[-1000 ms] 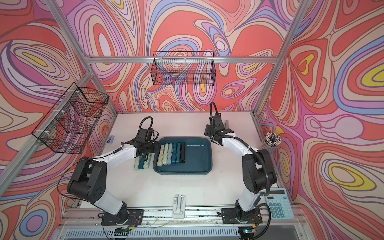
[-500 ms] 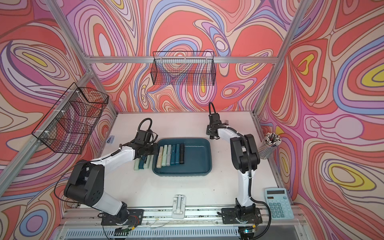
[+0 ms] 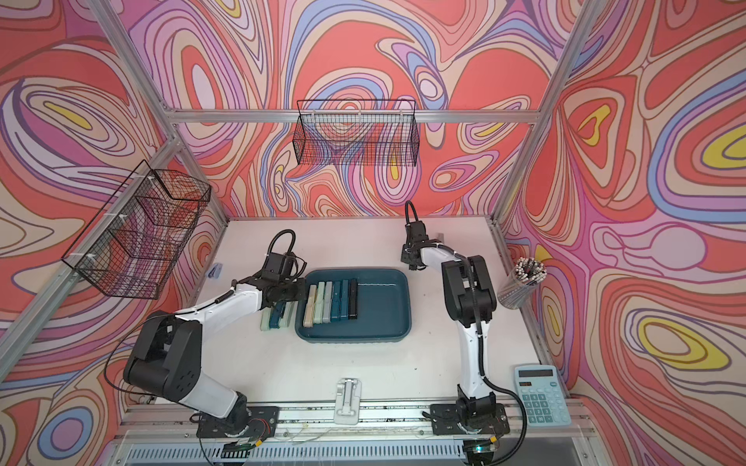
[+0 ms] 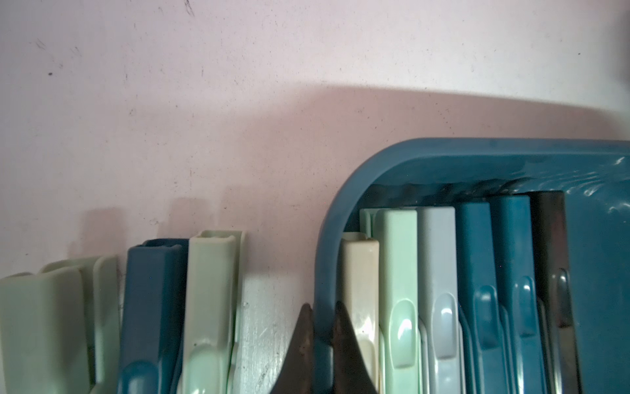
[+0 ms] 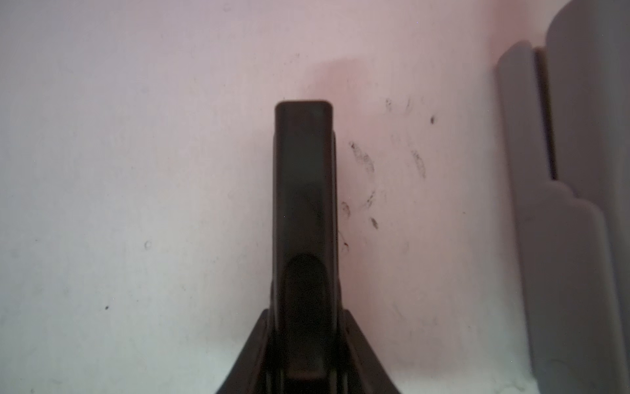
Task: Put the pruning pliers into the storage box
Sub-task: Pick up the pruning pliers from the center of the board, then place the pruning pliers in the storage box, then pick up the pruning pliers from the center of the board, then place the pruning pliers in the storage box.
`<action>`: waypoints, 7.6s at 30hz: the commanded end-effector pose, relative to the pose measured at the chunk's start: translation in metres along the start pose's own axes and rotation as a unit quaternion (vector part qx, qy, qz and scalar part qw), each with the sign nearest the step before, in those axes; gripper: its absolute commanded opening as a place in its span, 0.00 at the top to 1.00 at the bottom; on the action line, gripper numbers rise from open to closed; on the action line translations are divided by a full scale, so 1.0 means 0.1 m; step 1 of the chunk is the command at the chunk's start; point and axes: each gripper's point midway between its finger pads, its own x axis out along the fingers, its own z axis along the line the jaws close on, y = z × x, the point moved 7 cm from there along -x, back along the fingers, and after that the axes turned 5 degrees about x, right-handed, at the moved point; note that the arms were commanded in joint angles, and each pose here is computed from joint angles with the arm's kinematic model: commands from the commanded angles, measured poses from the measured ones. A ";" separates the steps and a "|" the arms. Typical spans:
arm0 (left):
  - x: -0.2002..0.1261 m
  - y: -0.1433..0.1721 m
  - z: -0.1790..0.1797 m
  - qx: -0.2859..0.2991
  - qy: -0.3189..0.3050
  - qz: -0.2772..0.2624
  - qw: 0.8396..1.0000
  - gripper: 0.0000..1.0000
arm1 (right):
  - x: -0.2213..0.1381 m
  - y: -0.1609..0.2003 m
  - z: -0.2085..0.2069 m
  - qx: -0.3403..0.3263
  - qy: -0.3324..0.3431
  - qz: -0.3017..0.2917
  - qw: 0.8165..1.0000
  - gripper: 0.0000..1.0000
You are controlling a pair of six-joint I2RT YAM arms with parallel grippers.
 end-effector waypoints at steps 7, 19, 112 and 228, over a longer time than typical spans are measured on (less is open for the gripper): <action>-0.07 -0.04 0.02 -0.007 -0.008 -0.012 1.000 0.92 | -0.31 -0.14 0.02 0.001 -0.025 -0.038 0.999 0.80; -0.06 -0.09 0.00 -0.009 -0.001 -0.016 1.000 0.92 | -1.27 -0.23 -0.04 0.025 -0.073 -0.112 0.991 0.80; 0.09 -0.05 -0.04 -0.010 0.022 -0.011 1.000 0.91 | -1.41 1.65 1.35 0.015 -0.269 0.007 0.963 0.61; 0.08 -0.13 -0.09 -0.011 0.026 -0.020 0.999 0.92 | -2.01 0.75 0.64 -0.014 -0.226 -0.048 0.973 0.76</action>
